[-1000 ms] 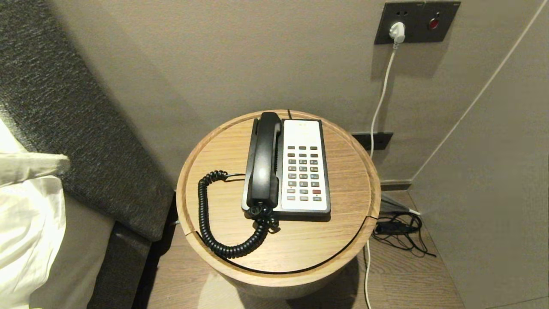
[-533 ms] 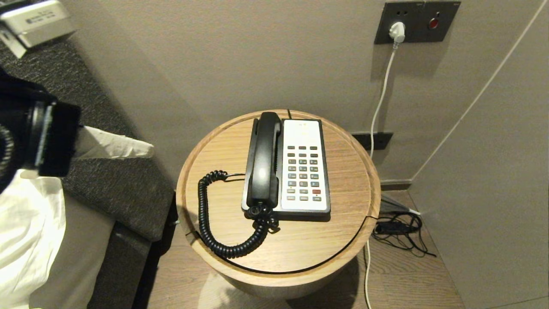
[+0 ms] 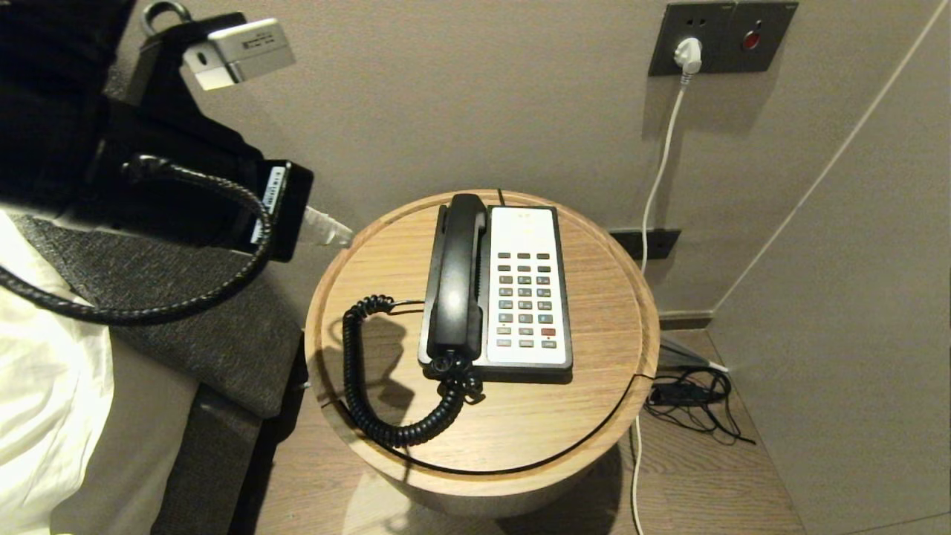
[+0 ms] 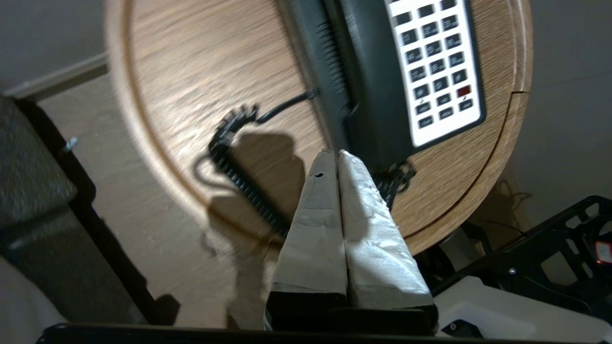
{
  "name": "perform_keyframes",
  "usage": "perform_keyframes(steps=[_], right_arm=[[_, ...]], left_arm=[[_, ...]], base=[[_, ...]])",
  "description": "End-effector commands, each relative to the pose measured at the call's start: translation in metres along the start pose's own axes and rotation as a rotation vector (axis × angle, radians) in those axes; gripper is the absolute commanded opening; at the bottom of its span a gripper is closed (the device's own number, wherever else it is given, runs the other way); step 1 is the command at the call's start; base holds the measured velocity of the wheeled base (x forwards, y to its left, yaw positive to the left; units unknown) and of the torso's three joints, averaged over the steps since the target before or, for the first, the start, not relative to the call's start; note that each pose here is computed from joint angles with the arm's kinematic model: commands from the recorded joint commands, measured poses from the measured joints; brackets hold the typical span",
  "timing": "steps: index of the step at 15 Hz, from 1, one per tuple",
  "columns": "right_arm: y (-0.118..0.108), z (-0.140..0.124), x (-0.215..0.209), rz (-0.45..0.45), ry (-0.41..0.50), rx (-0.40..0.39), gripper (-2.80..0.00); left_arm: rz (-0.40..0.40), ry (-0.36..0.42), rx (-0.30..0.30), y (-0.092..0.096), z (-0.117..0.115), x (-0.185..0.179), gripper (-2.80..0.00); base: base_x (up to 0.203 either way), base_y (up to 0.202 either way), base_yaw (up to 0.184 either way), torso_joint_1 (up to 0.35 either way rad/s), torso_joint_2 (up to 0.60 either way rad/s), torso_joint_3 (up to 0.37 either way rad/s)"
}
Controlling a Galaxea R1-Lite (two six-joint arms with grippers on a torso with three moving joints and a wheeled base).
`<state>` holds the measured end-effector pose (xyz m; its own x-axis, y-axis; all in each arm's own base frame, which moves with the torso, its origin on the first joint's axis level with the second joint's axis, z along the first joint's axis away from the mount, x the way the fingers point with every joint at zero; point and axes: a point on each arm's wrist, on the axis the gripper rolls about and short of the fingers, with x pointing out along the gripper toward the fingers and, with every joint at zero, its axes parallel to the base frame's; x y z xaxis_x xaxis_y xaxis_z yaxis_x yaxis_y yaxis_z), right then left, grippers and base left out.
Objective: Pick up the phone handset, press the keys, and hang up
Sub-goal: Pick up the desk phone handset
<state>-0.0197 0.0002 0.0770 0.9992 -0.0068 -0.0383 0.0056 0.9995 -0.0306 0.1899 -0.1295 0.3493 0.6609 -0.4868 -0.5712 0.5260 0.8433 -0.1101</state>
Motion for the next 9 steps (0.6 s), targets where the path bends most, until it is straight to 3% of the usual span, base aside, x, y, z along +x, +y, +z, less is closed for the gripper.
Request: perform_keyframes(steps=[1, 4, 7, 8, 9], right_arm=[[0.0, 0.0, 0.0, 0.001, 0.0, 0.0, -2.8], [0.0, 0.0, 0.0, 0.001, -0.001, 0.0, -2.8], [0.0, 0.0, 0.0, 0.001, -0.001, 0.0, -2.8], [0.0, 0.0, 0.0, 0.001, 0.0, 0.0, -2.8], [0.0, 0.0, 0.0, 0.001, 0.0, 0.0, -2.8]], left_arm=[[-0.008, 0.04, 0.045, -0.018, 0.006, 0.026, -2.8], [0.025, 0.065, 0.113, -0.047, 0.007, 0.048, -2.8], [0.071, 0.101, 0.147, -0.06, 0.009, 0.065, -2.8], [0.094, 0.102, 0.158, -0.063, 0.009, 0.07, -0.39], [0.112, 0.103, 0.158, -0.064, 0.008, 0.073, 0.0]], base=[[0.0, 0.0, 0.0, 0.0, 0.0, 0.0], [0.0, 0.0, 0.0, 0.0, 0.0, 0.0], [0.0, 0.0, 0.0, 0.0, 0.0, 0.0], [0.0, 0.0, 0.0, 0.0, 0.0, 0.0], [0.0, 0.0, 0.0, 0.0, 0.0, 0.0]])
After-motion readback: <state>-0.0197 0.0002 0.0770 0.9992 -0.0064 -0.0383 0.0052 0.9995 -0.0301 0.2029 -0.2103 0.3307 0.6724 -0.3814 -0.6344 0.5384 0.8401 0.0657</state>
